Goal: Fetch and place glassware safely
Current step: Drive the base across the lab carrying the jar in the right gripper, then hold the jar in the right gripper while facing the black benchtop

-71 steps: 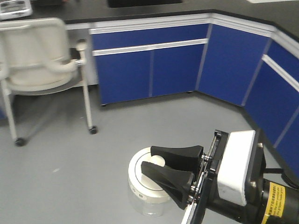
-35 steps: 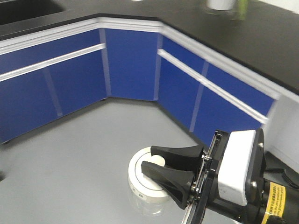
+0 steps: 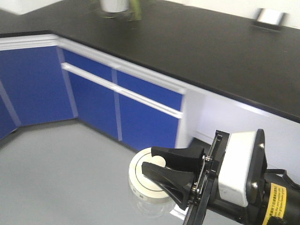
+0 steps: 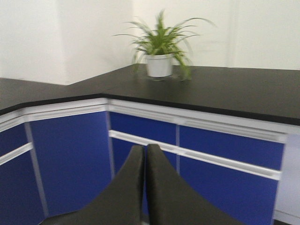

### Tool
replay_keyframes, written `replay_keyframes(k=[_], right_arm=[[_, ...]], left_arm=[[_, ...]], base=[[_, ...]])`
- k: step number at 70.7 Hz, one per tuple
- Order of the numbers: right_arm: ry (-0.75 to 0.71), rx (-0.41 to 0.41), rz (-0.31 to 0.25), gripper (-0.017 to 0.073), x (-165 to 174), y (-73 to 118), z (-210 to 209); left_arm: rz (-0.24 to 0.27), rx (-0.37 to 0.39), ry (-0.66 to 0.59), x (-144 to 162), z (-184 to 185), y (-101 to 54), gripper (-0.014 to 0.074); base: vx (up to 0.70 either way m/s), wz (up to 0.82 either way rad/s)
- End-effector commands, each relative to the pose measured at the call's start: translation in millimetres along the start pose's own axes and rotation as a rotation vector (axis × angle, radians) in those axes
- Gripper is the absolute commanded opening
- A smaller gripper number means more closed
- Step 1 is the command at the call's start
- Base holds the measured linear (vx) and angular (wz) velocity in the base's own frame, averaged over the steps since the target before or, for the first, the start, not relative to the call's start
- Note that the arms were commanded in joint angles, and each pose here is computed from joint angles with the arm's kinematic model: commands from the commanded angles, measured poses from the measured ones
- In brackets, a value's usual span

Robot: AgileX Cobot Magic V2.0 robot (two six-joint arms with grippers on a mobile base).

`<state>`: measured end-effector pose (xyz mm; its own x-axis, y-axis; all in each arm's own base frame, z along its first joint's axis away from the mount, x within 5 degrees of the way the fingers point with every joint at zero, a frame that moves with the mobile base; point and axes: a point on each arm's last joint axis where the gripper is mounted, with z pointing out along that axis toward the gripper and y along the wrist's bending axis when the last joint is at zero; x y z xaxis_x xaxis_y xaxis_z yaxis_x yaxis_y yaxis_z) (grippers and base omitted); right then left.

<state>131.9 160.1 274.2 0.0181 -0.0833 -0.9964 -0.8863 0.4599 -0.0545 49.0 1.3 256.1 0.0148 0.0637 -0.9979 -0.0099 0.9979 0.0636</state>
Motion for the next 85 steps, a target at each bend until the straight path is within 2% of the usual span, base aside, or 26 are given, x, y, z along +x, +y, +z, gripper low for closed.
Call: replay_keyframes(k=[1,56,85], right_arm=[[-0.135,-0.034,0.001,-0.0003,-22.5,2.4,-0.7],[-0.135,-0.034,0.001,-0.0003,-22.5,2.4,-0.7],[-0.135,-0.034,0.001,-0.0003,-22.5,2.4,-0.7]], left_arm=[[-0.018,0.008,-0.085,-14.5,-0.9,0.0,-0.0007],[-0.018,0.008,-0.085,-14.5,-0.9,0.0,-0.0007],[-0.018,0.008,-0.085,-14.5,-0.9,0.0,-0.0007]], base=[[0.17,-0.64],[0.18,-0.67],[0.17,-0.19]])
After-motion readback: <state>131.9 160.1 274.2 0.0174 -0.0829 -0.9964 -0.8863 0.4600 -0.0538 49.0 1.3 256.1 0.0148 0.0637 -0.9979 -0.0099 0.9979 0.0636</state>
